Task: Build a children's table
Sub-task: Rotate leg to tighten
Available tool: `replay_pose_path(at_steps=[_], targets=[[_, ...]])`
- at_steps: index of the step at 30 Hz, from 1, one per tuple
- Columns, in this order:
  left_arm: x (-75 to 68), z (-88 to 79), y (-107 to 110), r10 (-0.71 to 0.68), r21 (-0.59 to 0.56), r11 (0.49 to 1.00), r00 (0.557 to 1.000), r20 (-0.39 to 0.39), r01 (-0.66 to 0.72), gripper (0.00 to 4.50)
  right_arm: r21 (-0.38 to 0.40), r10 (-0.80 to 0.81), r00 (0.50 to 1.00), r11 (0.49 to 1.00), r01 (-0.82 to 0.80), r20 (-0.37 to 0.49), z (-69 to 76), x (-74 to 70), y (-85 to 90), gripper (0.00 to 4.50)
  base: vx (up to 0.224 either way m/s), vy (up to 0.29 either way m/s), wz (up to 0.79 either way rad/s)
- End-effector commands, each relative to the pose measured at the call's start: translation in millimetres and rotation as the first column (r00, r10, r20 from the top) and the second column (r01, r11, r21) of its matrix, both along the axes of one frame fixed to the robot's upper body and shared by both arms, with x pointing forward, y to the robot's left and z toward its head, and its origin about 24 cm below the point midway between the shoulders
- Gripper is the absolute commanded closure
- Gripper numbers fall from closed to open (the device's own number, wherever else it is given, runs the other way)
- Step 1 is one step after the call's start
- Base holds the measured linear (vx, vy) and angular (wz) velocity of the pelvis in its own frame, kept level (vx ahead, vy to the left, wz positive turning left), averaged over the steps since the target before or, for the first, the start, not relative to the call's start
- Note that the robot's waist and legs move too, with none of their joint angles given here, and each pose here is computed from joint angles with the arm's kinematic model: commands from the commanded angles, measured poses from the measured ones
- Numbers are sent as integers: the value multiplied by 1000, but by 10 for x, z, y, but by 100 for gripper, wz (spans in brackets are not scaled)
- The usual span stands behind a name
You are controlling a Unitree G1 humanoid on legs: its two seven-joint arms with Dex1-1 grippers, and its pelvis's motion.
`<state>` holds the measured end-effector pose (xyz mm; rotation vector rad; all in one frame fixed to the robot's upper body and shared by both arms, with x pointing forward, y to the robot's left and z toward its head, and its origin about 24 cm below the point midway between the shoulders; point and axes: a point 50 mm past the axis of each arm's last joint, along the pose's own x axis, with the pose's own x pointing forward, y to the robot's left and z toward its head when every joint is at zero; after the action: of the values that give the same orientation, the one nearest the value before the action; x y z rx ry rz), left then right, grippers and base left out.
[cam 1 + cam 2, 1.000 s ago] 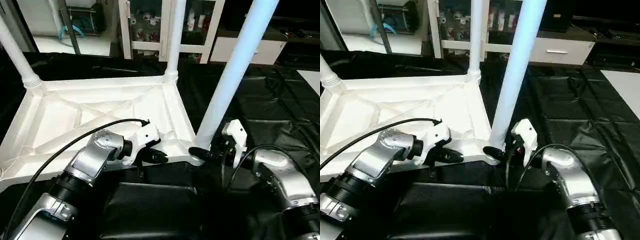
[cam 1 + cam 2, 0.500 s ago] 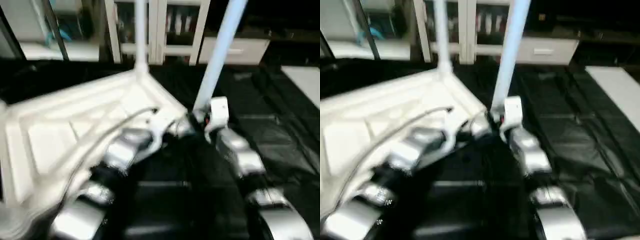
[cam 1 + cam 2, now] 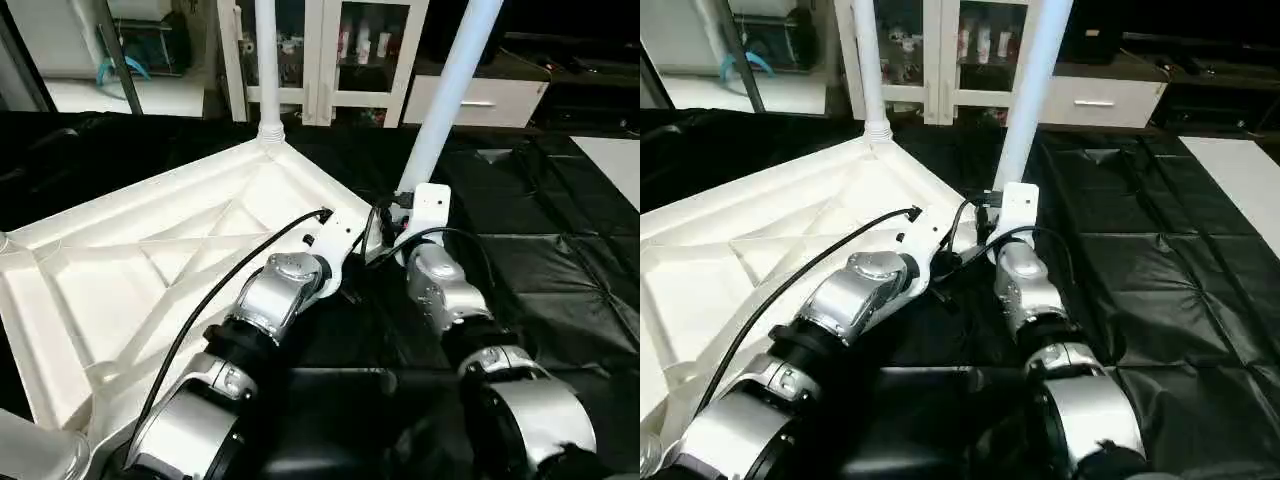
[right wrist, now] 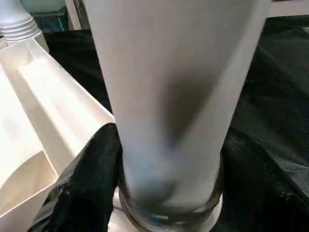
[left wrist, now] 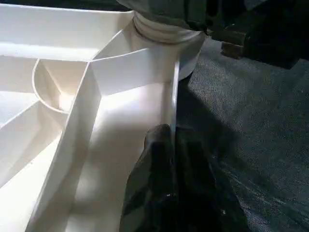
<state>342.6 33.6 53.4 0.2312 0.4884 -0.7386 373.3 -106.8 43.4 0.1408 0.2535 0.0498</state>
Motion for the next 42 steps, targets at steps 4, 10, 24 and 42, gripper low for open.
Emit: replay_pose_path(at_steps=[4, 10, 24, 42], targets=[[64, 123, 58, 17, -43, 999, 997, 80, -13, 450, 90, 130, 991, 987, -133, 42, -7, -43, 92, 113, 0, 0, 0], [-16, 117, 108, -115, -68, 990, 988, 105, 123, 450, 109, 220, 966, 966, -235, 133, 155, -42, -73, 61, 0, 0, 0], [-447, 128, 524, -606, -110, 789, 795, 31, 605, 450, 27, 782, 621, 623, -782, -61, 248, -802, -784, 12, 0, 0, 0], [-514, 173, 603, -694, -92, 716, 720, 6, 692, 450, 16, 883, 437, 446, -895, -174, 202, -1056, -772, 46, 0, 0, 0]])
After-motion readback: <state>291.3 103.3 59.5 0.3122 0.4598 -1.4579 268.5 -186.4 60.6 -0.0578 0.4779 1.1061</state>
